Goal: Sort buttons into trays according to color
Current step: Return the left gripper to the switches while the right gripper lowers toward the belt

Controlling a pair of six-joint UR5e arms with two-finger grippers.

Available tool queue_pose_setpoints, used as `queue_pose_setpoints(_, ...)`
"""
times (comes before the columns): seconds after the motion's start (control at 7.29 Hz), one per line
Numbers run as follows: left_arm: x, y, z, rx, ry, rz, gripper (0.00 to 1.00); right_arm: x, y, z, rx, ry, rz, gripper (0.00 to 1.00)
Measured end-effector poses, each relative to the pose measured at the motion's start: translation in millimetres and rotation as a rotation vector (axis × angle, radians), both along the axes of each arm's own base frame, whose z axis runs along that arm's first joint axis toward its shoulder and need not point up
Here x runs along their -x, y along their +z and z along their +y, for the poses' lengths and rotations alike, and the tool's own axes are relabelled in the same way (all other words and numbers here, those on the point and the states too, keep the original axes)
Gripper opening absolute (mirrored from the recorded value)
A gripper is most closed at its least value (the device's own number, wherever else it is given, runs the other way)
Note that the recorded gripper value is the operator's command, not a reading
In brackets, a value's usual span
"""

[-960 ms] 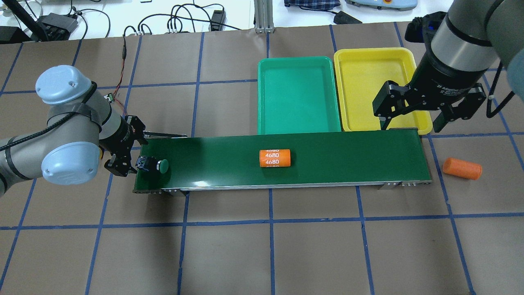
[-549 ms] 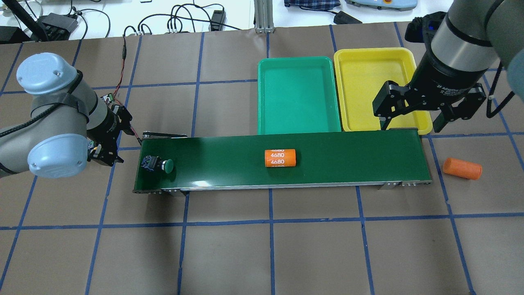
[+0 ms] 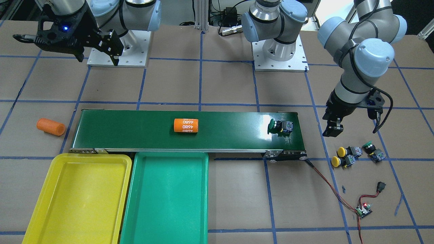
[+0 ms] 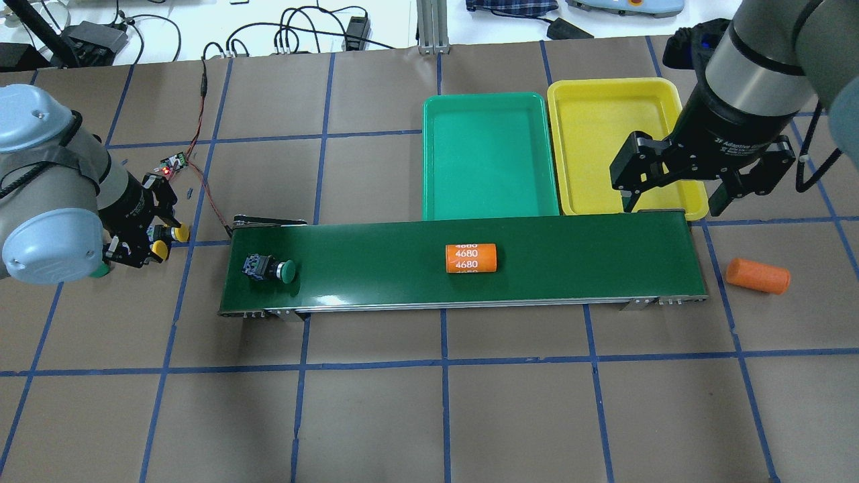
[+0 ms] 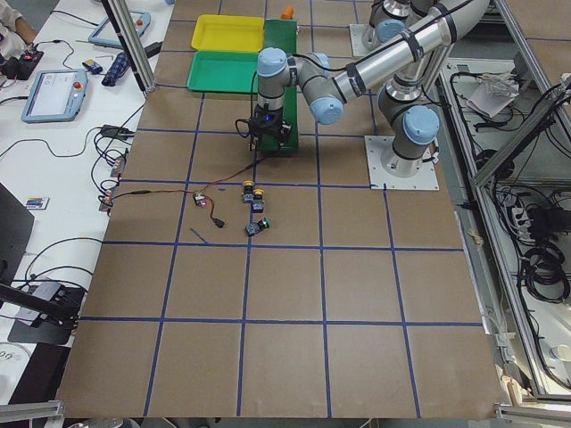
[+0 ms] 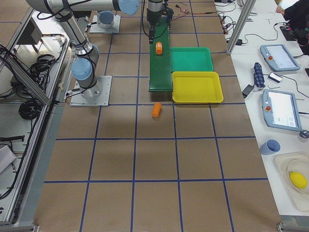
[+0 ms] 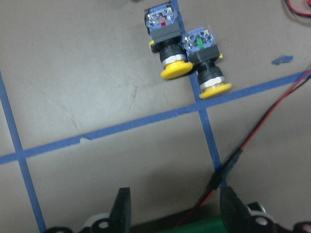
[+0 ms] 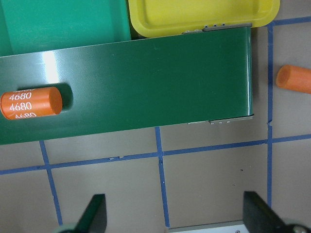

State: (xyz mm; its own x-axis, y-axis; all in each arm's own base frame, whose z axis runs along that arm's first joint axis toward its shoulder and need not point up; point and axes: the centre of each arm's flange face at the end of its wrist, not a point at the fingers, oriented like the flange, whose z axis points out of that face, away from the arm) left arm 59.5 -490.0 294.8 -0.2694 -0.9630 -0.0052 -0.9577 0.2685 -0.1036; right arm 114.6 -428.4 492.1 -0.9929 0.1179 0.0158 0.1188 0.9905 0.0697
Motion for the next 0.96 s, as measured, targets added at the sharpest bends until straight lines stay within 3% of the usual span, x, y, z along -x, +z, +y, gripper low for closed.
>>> queue_pose_setpoints(0.27, -31.2, -7.9, 0.8, -0.011, 0.000, 0.004, 0.63, 2.1, -0.1, -3.9, 0.016, -0.120, 0.011, 1.00)
queue_pose_setpoints(0.69, -67.7, -22.6, -12.3, 0.039, 0.022, -0.023, 0.63, 2.3, -3.9, -17.0, 0.058, -0.492, 0.027, 1.00)
queue_pose_setpoints(0.96, -111.1, -24.4, -26.7, 0.050, -0.042, -0.048, 0.63, 1.0, -5.1, -19.2, 0.060, -0.721, 0.027, 1.00)
